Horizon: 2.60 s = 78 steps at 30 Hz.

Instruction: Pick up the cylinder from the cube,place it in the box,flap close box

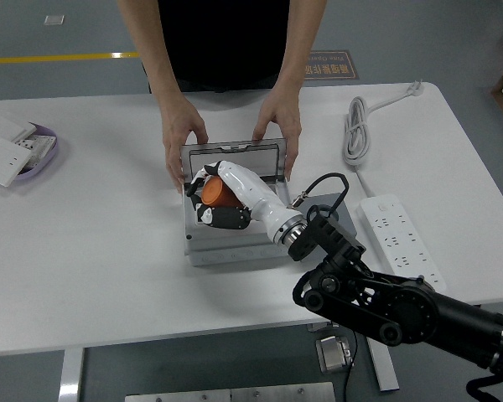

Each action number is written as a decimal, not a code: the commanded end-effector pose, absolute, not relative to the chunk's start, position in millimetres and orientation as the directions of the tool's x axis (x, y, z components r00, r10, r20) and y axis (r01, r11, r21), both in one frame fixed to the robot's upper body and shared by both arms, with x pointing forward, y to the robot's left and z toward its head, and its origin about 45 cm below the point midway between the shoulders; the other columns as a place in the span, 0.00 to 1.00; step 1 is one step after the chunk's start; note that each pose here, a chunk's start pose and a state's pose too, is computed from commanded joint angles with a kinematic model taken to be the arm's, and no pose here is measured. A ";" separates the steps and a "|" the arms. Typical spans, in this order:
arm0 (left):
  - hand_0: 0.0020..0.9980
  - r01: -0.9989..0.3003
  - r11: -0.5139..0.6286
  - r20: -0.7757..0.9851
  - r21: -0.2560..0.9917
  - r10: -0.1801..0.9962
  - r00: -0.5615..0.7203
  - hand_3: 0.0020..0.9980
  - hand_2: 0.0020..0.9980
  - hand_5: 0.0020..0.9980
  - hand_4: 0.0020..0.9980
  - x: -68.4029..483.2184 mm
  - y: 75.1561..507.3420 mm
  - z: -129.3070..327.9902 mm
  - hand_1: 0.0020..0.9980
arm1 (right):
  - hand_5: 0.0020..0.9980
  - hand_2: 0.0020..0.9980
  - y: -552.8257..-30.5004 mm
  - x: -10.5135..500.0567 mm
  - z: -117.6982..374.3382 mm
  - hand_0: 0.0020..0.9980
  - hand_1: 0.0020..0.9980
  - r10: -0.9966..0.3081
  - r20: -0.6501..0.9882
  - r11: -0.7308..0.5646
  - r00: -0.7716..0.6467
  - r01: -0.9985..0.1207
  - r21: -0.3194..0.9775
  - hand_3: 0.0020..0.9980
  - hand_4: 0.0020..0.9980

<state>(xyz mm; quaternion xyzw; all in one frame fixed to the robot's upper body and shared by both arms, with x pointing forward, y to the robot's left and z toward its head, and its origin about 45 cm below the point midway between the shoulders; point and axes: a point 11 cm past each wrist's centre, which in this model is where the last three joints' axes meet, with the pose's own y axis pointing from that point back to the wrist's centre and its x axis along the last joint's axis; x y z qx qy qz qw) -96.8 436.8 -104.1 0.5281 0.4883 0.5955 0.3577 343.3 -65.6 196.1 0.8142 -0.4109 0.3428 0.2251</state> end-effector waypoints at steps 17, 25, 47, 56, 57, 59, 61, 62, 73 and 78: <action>0.63 0.085 -0.269 0.280 0.959 0.942 -0.185 0.67 0.63 0.25 0.72 -94.2 437.7 -104.1 0.65 | 0.00 0.32 -53.6 352.9 198.3 0.19 0.27 -0.147 0.968 -0.611 0.205 -0.788 0.075 0.24 0.00; 0.63 0.084 -0.267 0.278 0.960 0.943 -0.185 0.67 0.63 0.25 0.72 -93.7 436.9 -104.4 0.65 | 0.00 0.33 -63.5 361.6 193.2 0.21 0.29 -0.106 0.969 -0.589 0.222 -0.799 0.119 0.29 0.00; 0.63 0.080 -0.265 0.275 0.961 0.944 -0.182 0.67 0.63 0.25 0.72 -92.0 436.3 -104.8 0.65 | 0.58 0.64 -72.1 366.7 185.5 0.73 0.65 -0.084 0.964 -0.549 0.253 -0.819 0.167 0.69 0.98; 0.63 0.077 -0.261 0.271 0.962 0.945 -0.181 0.67 0.63 0.25 0.72 -91.5 434.5 -105.4 0.65 | 0.59 0.65 -90.2 363.7 207.6 0.74 0.65 -0.300 0.883 -0.552 0.361 -0.821 0.148 0.70 1.00; 0.63 0.077 -0.260 0.270 0.962 0.946 -0.181 0.67 0.63 0.25 0.72 -91.8 434.2 -105.5 0.65 | 0.59 0.65 -93.0 364.5 214.0 0.74 0.65 -0.332 0.868 -0.551 0.370 -0.822 0.140 0.70 1.00; 0.63 0.078 -0.260 0.270 0.963 0.946 -0.180 0.67 0.63 0.25 0.72 -91.9 434.0 -105.5 0.65 | 0.59 0.65 -95.9 366.6 228.5 0.74 0.65 -0.383 0.843 -0.553 0.378 -0.825 0.119 0.70 1.00; 0.63 0.077 -0.260 0.270 0.962 0.946 -0.178 0.67 0.63 0.25 0.72 -91.3 434.3 -105.4 0.65 | 0.59 0.65 -98.6 371.6 243.0 0.74 0.65 -0.424 0.823 -0.551 0.379 -0.829 0.098 0.70 1.00; 0.63 0.076 -0.261 0.271 0.962 0.946 -0.177 0.67 0.63 0.25 0.72 -90.8 434.7 -105.4 0.65 | 0.57 0.65 -100.5 375.3 248.7 0.70 0.64 -0.440 0.813 -0.546 0.380 -0.832 0.093 0.68 0.98; 0.63 0.071 -0.265 0.273 0.962 0.947 -0.170 0.67 0.63 0.25 0.72 -88.2 437.0 -104.8 0.65 | 0.57 0.63 -109.9 414.0 266.9 0.67 0.62 -0.499 0.763 -0.504 0.410 -0.854 0.130 0.67 0.96; 0.63 0.065 -0.265 0.272 0.962 0.948 -0.165 0.67 0.63 0.25 0.72 -85.1 437.2 -105.0 0.65 | 0.57 0.63 -113.7 432.0 259.4 0.65 0.62 -0.493 0.754 -0.478 0.434 -0.859 0.182 0.67 0.96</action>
